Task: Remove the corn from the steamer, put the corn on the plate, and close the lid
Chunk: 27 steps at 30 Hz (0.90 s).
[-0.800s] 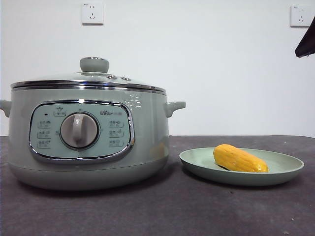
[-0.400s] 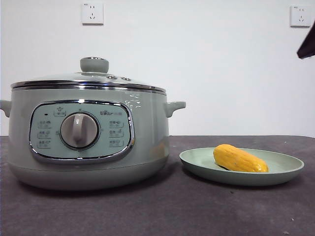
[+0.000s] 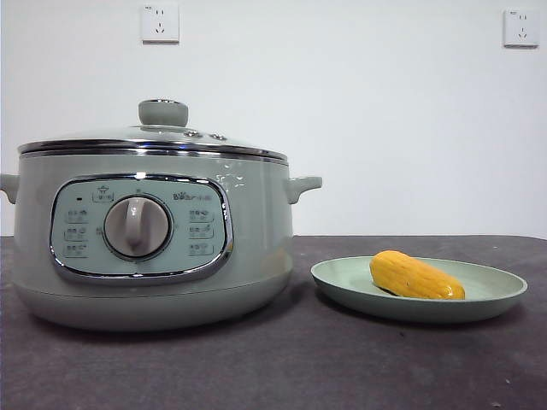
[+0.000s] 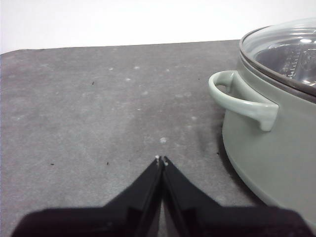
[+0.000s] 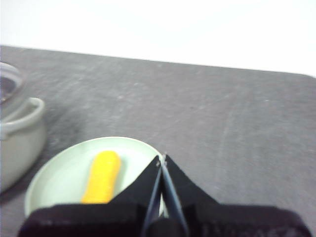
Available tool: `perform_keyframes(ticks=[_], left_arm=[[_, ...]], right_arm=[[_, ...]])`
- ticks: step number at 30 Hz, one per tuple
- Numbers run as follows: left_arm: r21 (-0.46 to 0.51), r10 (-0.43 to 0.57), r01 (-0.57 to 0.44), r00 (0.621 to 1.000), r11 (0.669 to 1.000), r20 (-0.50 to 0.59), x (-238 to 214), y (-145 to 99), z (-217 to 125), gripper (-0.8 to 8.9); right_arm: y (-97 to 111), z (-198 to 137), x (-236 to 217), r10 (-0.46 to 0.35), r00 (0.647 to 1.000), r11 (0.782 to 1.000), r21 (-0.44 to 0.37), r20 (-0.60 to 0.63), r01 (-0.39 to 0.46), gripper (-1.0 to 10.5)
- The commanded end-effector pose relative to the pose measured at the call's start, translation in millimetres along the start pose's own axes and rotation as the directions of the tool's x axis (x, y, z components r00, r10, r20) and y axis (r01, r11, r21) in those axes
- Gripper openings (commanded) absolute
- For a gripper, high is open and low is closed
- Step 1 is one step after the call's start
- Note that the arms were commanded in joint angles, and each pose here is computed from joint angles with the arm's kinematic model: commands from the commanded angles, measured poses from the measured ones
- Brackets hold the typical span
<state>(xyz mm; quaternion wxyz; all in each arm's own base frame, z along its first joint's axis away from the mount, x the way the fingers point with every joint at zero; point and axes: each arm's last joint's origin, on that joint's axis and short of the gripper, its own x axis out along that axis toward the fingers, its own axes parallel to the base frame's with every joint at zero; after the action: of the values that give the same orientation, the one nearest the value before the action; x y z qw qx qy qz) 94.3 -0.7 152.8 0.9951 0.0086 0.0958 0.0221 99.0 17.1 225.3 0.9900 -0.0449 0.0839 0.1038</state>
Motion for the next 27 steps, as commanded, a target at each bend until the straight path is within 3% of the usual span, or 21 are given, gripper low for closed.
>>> perform_keyframes(ticks=[1, 4, 12, 27], left_arm=[[-0.007, 0.002, -0.002, 1.000, 1.000, -0.011, 1, 0, -4, -0.03], [-0.007, 0.002, -0.002, 1.000, 1.000, -0.011, 1, 0, -4, -0.03], [-0.007, 0.002, -0.002, 1.000, 1.000, -0.011, 1, 0, -4, -0.03], [-0.007, 0.002, -0.002, 1.000, 1.000, -0.011, 1, 0, -4, -0.03]], right_arm=[[-5, -19, -4, -0.063, 0.997, 0.998, -0.004, 0.046, 0.063, -0.2], [-6, -36, -4, -0.096, 0.994, 0.995, 0.008, 0.061, 0.095, -0.2], [-4, -71, 6, -0.087, 0.996, 0.996, 0.038, 0.008, 0.086, -0.2], [-3, -77, 8, -0.092, 0.996, 0.990, 0.102, -0.007, 0.093, -0.2]])
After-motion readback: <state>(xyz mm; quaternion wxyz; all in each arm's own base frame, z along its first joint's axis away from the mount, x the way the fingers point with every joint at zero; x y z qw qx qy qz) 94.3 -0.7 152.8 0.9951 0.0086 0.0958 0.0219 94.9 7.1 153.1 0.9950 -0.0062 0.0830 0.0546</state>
